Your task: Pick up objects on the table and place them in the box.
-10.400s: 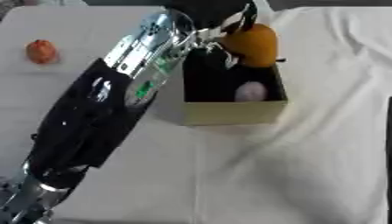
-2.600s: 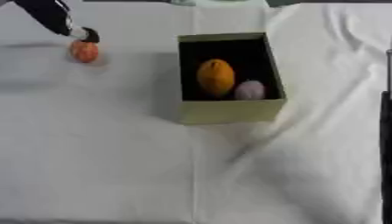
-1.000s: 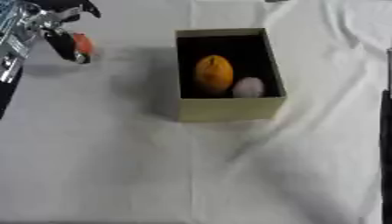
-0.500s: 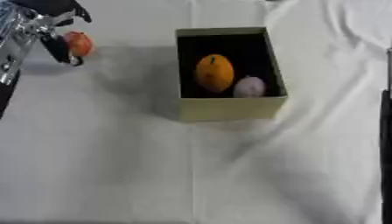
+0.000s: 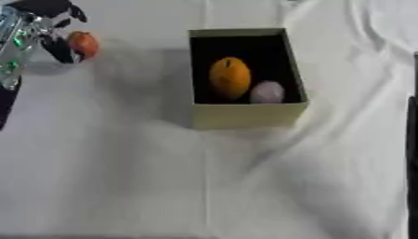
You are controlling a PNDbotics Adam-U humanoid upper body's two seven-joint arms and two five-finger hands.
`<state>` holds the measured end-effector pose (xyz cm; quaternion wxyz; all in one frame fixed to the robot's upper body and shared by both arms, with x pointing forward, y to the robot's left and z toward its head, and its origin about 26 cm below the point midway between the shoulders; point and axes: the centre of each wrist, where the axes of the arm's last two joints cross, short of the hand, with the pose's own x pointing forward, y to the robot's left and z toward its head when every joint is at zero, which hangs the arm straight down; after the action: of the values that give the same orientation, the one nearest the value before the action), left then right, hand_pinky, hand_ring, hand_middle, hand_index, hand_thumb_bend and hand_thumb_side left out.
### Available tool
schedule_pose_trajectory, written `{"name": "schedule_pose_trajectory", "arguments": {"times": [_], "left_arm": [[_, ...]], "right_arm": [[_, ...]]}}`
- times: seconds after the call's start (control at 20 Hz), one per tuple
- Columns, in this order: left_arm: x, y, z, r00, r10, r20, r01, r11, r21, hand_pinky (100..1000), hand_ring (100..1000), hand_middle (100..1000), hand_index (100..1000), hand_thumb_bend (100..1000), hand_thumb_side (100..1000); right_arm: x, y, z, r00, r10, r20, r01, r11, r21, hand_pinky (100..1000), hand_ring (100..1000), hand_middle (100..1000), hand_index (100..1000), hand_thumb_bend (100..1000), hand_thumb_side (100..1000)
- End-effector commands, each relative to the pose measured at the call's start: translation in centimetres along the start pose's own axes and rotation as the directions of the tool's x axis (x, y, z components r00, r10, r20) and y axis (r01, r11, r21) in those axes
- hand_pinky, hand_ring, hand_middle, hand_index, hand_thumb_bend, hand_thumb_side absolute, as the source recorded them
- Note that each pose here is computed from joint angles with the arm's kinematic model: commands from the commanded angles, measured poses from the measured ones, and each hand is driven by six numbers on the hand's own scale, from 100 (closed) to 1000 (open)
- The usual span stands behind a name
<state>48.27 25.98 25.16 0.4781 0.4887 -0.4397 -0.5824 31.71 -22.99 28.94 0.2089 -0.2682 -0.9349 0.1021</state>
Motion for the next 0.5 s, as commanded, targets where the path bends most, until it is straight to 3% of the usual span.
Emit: {"name": "schedule_pose_trajectory", "arguments": {"times": [0.05, 0.45, 0.5], "left_arm": [[-0.8, 1.0, -0.1, 0.999, 0.021, -0.031, -0.020, 0.999, 0.038, 527, 756, 852, 884, 306, 100], [-1.1, -0.3, -0.8, 0.998, 0.036, -0.059, -0.035, 0.999, 0.028, 461, 685, 773, 820, 301, 100], [-1.2, -0.4, -0.8, 0.998, 0.036, -0.061, -0.034, 0.999, 0.029, 407, 628, 717, 773, 275, 100]], "right_arm": [[0.6, -0.4, -0.6, 1.000, -0.006, 0.029, 0.006, 1.000, -0.012, 849, 814, 717, 806, 100, 753], [0.7, -0.4, -0.7, 0.999, -0.013, 0.031, 0.014, 1.000, -0.013, 849, 814, 717, 806, 100, 754], [0.7, -0.4, -0.7, 0.999, -0.013, 0.030, 0.014, 1.000, -0.014, 850, 814, 717, 806, 100, 754]]}}
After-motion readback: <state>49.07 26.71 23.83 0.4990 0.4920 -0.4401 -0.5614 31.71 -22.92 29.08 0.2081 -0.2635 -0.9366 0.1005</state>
